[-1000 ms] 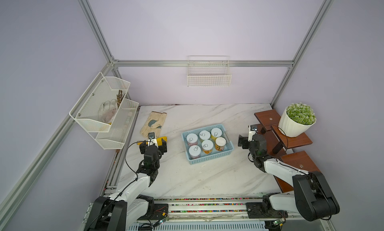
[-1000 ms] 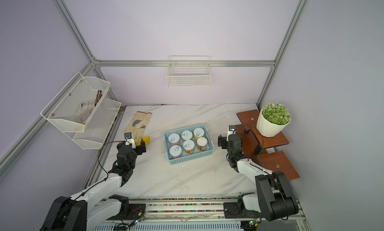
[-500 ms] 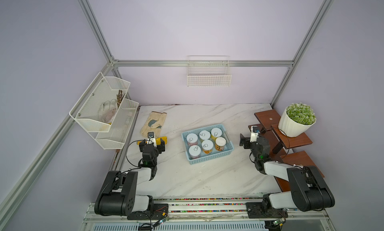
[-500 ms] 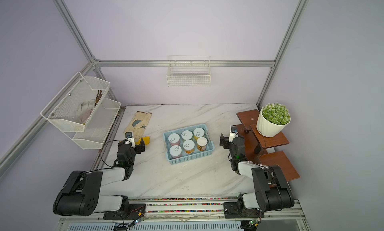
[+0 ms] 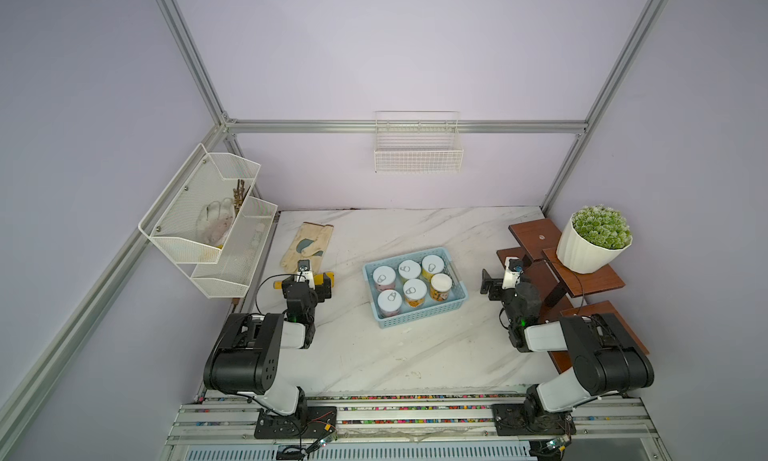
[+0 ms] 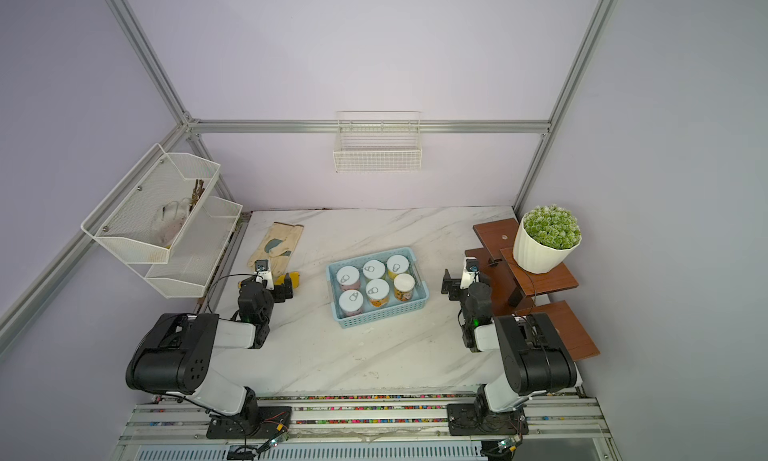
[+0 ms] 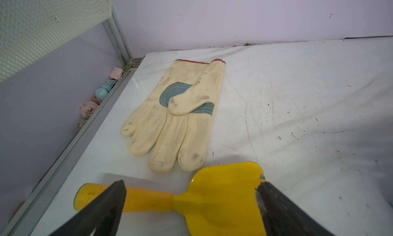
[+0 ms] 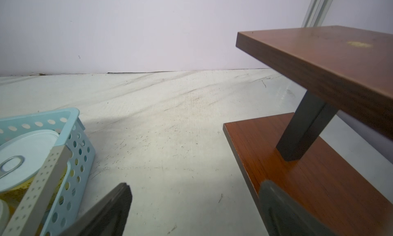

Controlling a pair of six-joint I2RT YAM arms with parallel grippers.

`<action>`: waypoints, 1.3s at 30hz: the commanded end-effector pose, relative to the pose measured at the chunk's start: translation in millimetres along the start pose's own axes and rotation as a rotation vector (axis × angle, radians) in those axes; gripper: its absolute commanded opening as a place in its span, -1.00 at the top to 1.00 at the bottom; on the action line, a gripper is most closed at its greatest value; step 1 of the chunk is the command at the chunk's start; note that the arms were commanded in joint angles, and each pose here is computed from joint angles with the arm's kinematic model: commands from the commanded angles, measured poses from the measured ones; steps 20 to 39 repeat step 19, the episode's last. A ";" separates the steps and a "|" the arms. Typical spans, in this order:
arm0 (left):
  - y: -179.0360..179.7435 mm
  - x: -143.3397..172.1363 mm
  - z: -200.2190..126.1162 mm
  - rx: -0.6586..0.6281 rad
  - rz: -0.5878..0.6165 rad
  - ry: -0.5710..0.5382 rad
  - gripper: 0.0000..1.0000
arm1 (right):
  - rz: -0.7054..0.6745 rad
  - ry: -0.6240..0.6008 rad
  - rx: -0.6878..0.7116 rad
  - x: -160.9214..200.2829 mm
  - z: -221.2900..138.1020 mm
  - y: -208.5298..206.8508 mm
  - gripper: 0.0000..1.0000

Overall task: Put the canned food in the basket
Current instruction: Reset both arms

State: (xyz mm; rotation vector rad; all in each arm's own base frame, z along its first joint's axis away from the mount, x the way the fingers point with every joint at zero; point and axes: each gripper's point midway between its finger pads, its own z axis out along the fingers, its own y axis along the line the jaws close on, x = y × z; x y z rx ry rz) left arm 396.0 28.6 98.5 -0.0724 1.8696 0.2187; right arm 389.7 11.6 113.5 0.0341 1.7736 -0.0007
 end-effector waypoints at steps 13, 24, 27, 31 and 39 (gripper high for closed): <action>1.8 -15.0 1.8 0.002 -0.025 -0.044 -1.00 | 0.022 -0.081 0.023 -17.9 -0.8 -5.3 -0.99; 1.9 -14.6 1.7 0.002 -0.024 -0.043 -1.00 | 0.017 -0.080 0.014 -17.7 0.8 -3.6 -0.99; 1.9 -14.6 1.7 0.002 -0.024 -0.043 -1.00 | 0.017 -0.080 0.014 -17.7 0.8 -3.6 -0.99; 1.9 -14.6 1.7 0.002 -0.024 -0.043 -1.00 | 0.017 -0.080 0.014 -17.7 0.8 -3.6 -0.99; 1.9 -14.6 1.7 0.002 -0.024 -0.043 -1.00 | 0.017 -0.080 0.014 -17.7 0.8 -3.6 -0.99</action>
